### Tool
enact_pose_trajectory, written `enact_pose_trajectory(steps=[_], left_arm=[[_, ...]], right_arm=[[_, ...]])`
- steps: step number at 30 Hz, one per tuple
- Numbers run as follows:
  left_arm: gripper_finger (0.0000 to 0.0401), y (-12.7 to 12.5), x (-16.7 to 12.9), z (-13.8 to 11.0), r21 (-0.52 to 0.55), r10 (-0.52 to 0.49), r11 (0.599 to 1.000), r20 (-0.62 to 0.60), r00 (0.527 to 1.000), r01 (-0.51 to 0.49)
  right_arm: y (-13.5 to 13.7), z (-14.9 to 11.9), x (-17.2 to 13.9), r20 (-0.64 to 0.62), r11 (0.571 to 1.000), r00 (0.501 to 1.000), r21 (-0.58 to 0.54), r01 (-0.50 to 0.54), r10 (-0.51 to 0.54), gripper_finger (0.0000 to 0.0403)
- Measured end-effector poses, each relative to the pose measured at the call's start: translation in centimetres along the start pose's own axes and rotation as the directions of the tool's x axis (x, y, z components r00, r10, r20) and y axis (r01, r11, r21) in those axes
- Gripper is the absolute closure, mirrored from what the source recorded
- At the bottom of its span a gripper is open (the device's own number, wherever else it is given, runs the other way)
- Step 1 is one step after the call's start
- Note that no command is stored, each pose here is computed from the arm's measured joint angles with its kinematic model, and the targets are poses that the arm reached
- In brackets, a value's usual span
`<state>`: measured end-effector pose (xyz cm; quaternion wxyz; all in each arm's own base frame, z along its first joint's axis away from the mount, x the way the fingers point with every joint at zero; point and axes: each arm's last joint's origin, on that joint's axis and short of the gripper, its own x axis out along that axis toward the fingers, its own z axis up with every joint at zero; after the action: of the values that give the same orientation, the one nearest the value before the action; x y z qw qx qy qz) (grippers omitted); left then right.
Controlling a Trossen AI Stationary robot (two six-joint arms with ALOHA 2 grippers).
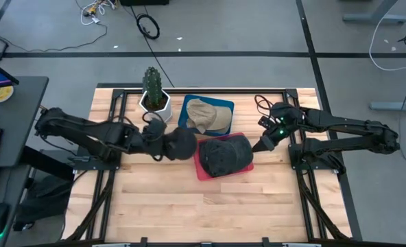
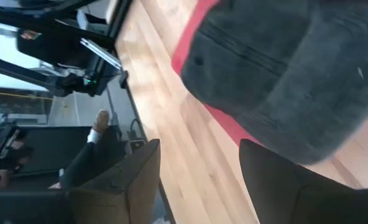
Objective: Pick & Place hat
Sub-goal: Put the black cap into the red bin
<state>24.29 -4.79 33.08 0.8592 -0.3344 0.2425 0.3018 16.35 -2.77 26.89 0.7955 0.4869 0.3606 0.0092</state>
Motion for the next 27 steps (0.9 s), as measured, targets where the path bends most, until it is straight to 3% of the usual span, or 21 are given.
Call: enact_pose_trajectory(steps=[6,11,16,22,27], left_arm=[[0.0400,-2.0,-3.0,3.1,-0.013,-0.056,0.998,0.172,0.984,0.059],[0.0400,-3.4,-5.1,5.8,-0.033,-0.077,0.995,0.380,0.922,0.096],[0.0400,-4.7,-6.5,7.7,-0.035,-0.131,0.984,0.531,0.837,0.176],[0.0400,-5.6,-7.5,8.9,-0.008,-0.187,0.970,0.616,0.765,0.243],[0.0400,-5.9,-8.0,9.4,0.009,-0.210,0.963,0.655,0.726,0.271]], right_arm=[[0.9,0.8,-0.1,0.078,0.995,0.994,-0.065,-0.077,0.082,0.0181],[2.4,2.0,-0.5,0.171,0.968,0.958,-0.140,-0.206,0.229,0.0181],[4.2,3.3,-1.4,0.344,0.925,0.867,-0.251,-0.285,0.360,0.0170],[5.3,4.2,-2.4,0.530,0.904,0.742,-0.340,-0.258,0.411,0.0117],[5.5,5.1,-1.8,0.554,0.893,0.707,-0.354,-0.277,0.439,0.0068]])
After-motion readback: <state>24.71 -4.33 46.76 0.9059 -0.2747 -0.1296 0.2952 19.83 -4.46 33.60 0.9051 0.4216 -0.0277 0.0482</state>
